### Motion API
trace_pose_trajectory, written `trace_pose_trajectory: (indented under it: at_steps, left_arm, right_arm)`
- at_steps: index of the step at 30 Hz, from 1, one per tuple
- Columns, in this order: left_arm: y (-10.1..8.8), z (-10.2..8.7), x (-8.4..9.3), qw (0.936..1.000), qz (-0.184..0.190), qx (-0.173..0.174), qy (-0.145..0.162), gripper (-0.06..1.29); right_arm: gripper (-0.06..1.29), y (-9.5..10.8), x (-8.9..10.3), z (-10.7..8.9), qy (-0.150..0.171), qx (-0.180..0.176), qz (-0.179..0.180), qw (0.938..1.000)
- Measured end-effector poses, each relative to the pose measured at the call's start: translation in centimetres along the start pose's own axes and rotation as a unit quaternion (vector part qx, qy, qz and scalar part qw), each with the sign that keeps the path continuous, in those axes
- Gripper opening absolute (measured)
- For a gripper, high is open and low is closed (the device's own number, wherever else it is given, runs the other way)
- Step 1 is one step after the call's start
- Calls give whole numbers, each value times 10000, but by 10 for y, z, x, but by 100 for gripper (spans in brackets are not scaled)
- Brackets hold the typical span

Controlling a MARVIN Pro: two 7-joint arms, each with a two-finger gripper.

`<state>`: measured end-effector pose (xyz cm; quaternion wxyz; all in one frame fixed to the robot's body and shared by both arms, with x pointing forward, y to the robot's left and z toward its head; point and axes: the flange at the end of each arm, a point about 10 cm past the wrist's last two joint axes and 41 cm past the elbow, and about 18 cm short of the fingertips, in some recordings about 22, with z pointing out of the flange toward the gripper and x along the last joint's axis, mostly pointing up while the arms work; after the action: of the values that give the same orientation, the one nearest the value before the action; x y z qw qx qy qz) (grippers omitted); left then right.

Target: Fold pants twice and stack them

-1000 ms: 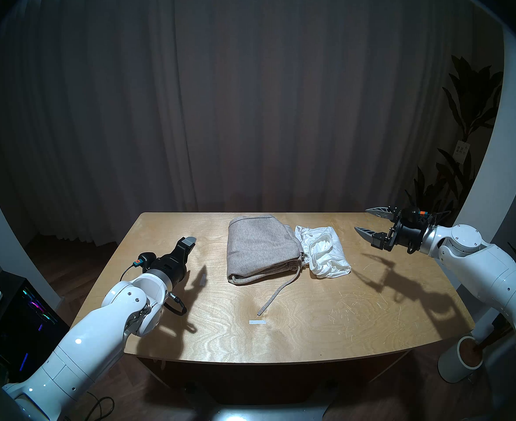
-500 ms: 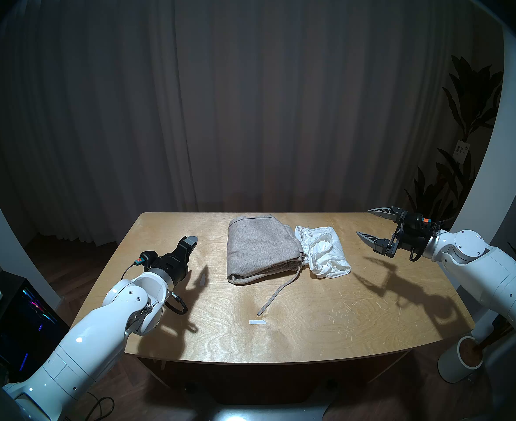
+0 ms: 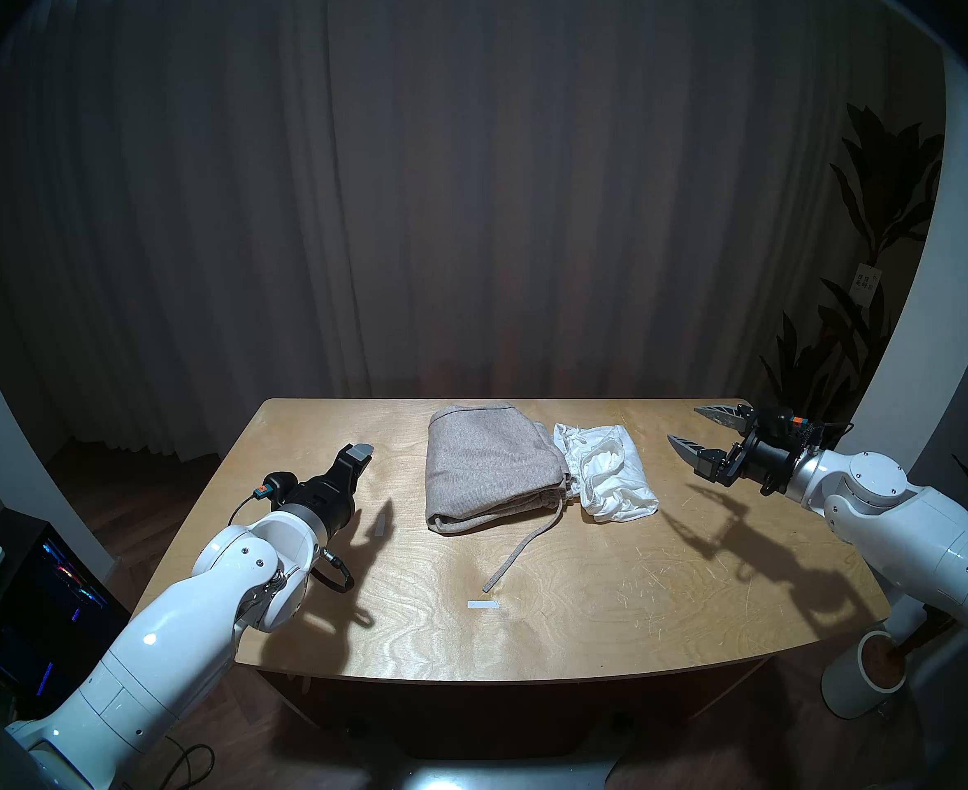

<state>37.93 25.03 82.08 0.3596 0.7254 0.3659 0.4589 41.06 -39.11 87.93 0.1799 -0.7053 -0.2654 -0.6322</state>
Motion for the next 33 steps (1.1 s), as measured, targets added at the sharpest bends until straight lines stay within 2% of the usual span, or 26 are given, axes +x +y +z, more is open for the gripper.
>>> trace_pose_trajectory:
  at_steps: [4, 7, 10, 12, 16, 17, 18, 21, 22, 23, 25, 27, 28, 30, 33]
  left_arm:
    - [0, 0, -1, 10000, -80, 12, -35, 125]
    - [0, 0, -2, 9999, -140, 25, -68, 125]
    - [0, 0, -4, 9997, -188, 40, -115, 125]
    - [0, 0, -6, 9996, -219, 50, -162, 125]
    - [1, 1, -9, 9994, -256, 57, -222, 125]
    - [1, 1, -9, 9993, -265, 59, -240, 125]
    - [1, 1, -11, 9992, -280, 62, -271, 125]
    - [2, 2, -12, 9991, -291, 63, -301, 125]
    - [2, 2, -13, 9990, -294, 65, -317, 125]
    - [2, 2, -13, 9990, -295, 66, -324, 125]
    - [3, 3, -15, 9990, -274, 71, -335, 125]
    - [3, 3, -15, 9991, -260, 73, -331, 125]
    - [3, 4, -15, 9992, -246, 75, -322, 125]
    - [4, 4, -15, 9992, -240, 77, -305, 125]
    - [4, 4, -15, 9992, -253, 80, -301, 125]
  right_arm:
    - [123, -1, 0, -3, 248, -251, 491, 9982]
    - [123, -5, 3, -2, 559, -373, 925, 9934]
    - [123, -15, 5, 1, 849, -426, 1420, 9853]
    - [123, -25, 5, 3, 1009, -437, 1833, 9769]
    - [123, -39, -1, 4, 1097, -494, 2369, 9641]
    - [123, -42, -5, 4, 1100, -549, 2542, 9593]
    - [123, -48, -12, 3, 1079, -672, 2855, 9499]
    - [123, -54, -20, 2, 1046, -835, 3224, 9371]
    - [123, -58, -25, 1, 1036, -952, 3464, 9275]
    - [123, -60, -26, 1, 1032, -1004, 3571, 9229]
    - [123, -69, -31, -1, 1022, -1235, 4021, 9015]
    - [123, -72, -31, -2, 1023, -1318, 4168, 8936]
    - [123, -76, -31, -3, 1014, -1407, 4305, 8858]
    - [123, -80, -29, -4, 992, -1501, 4464, 8765]
    - [123, -83, -25, -2, 982, -1542, 4666, 8654]
